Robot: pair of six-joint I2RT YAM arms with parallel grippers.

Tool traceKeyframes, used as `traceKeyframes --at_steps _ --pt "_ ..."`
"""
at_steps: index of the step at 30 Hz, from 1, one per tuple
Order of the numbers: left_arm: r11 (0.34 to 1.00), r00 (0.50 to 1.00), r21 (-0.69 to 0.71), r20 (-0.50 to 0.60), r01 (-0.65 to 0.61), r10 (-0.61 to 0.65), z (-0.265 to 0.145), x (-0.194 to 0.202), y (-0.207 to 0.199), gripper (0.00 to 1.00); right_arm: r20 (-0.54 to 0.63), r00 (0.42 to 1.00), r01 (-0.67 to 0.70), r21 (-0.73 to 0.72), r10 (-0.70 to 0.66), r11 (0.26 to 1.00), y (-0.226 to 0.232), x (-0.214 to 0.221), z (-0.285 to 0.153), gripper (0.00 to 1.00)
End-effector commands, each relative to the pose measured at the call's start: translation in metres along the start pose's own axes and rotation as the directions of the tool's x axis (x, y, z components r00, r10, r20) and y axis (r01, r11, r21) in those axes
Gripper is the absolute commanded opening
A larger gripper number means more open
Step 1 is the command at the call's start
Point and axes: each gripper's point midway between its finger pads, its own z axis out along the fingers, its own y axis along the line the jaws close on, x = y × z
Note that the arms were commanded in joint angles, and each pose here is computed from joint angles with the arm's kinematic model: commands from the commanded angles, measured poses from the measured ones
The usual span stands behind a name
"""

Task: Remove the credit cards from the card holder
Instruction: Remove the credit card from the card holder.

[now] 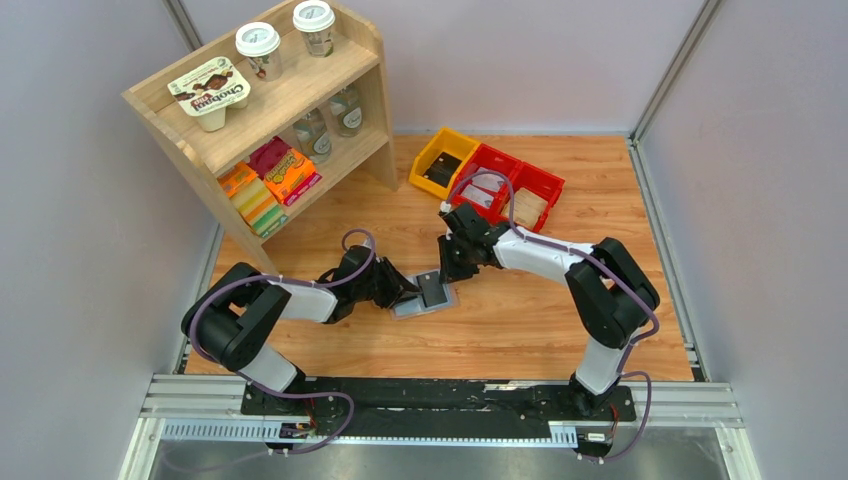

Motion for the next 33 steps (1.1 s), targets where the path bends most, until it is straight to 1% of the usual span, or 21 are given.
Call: traceKeyframes --at_steps 1,8,13,18,24,33 --pt "0.999 0.999 0.020 0.019 -0.036 0.036 -0.002 -0.005 -0.011 0.31 0.074 0.996 0.038 0.025 -0.039 0.999 0.004 -0.023 -0.016 0.20" --pt "0.998 0.999 0.037 0.019 -0.042 0.042 -0.002 -0.006 -0.015 0.32 0.031 0.999 0.029 -0.010 -0.029 1.000 0.008 -0.015 -0.003 0.17" --pt "0.997 0.999 0.060 0.013 -0.042 0.042 0.000 -0.006 -0.019 0.33 -0.021 1.000 0.012 -0.039 -0.013 0.999 0.009 -0.002 0.010 0.16" --pt "0.997 1.000 0.078 -0.004 -0.028 0.029 0.002 -0.002 -0.020 0.33 -0.071 0.997 -0.012 -0.030 0.010 0.999 0.002 0.012 0.019 0.15" --pt "0.995 1.000 0.097 0.001 -0.026 0.026 0.001 -0.003 -0.023 0.33 -0.082 0.997 -0.016 -0.036 0.013 0.999 0.002 0.016 0.020 0.14" --pt "0.981 0.999 0.188 0.025 -0.050 0.046 -0.007 -0.007 -0.048 0.28 -0.072 0.997 -0.018 -0.077 0.012 0.997 0.011 0.014 0.015 0.14"
